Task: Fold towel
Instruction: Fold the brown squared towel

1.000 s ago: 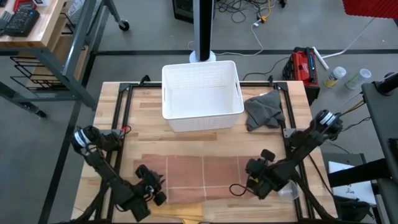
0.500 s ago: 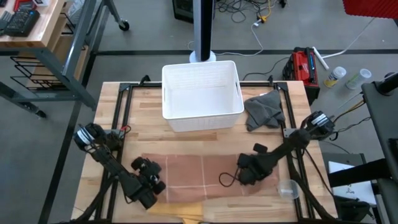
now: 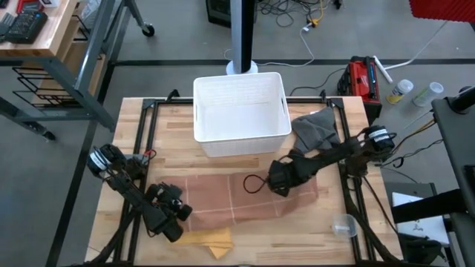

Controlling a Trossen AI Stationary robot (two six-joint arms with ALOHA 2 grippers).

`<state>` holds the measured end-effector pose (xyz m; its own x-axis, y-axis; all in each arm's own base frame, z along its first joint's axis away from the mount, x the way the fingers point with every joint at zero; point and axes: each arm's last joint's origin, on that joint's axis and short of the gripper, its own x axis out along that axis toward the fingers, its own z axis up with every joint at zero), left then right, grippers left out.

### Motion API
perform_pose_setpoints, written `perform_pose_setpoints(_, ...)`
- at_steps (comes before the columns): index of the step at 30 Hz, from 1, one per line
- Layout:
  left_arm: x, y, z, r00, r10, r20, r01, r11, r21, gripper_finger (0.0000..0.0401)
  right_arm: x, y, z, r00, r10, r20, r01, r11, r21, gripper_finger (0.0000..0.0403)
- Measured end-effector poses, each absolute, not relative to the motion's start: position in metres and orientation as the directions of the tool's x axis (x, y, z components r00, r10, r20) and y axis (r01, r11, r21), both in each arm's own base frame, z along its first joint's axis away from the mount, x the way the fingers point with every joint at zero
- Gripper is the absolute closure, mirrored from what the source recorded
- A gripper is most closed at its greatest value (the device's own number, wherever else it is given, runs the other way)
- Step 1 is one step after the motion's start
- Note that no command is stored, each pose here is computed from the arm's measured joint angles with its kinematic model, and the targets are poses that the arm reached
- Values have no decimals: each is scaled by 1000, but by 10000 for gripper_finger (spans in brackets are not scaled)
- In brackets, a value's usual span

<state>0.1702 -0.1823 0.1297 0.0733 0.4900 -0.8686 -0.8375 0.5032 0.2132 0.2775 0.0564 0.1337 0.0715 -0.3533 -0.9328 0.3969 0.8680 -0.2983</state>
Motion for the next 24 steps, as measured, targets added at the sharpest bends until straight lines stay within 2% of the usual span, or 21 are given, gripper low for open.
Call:
perform_pose_setpoints(4,180,-193,155,153,424,-893,-815,565,129,326,269,63,156,129,-336,-933,375,887,-268,401)
perform_pose_setpoints(7,194,-206,179,294,394,-871,-763,646,34,326,255,77,178,195,-313,-930,340,910,-235,401)
perform_pose_setpoints(11,217,-220,216,546,417,-727,-651,758,-53,326,225,103,206,326,-237,-915,251,955,-158,401)
perform_pose_setpoints(14,235,-222,236,663,450,-599,-582,812,-34,326,205,123,217,411,-162,-897,249,967,-61,401)
perform_pose_setpoints(18,266,-213,249,716,447,-536,-519,855,20,326,182,148,210,425,-130,-896,252,967,-20,402)
perform_pose_setpoints(24,317,-178,248,770,374,-517,-393,916,77,326,164,175,186,339,-108,-934,236,971,-26,402)
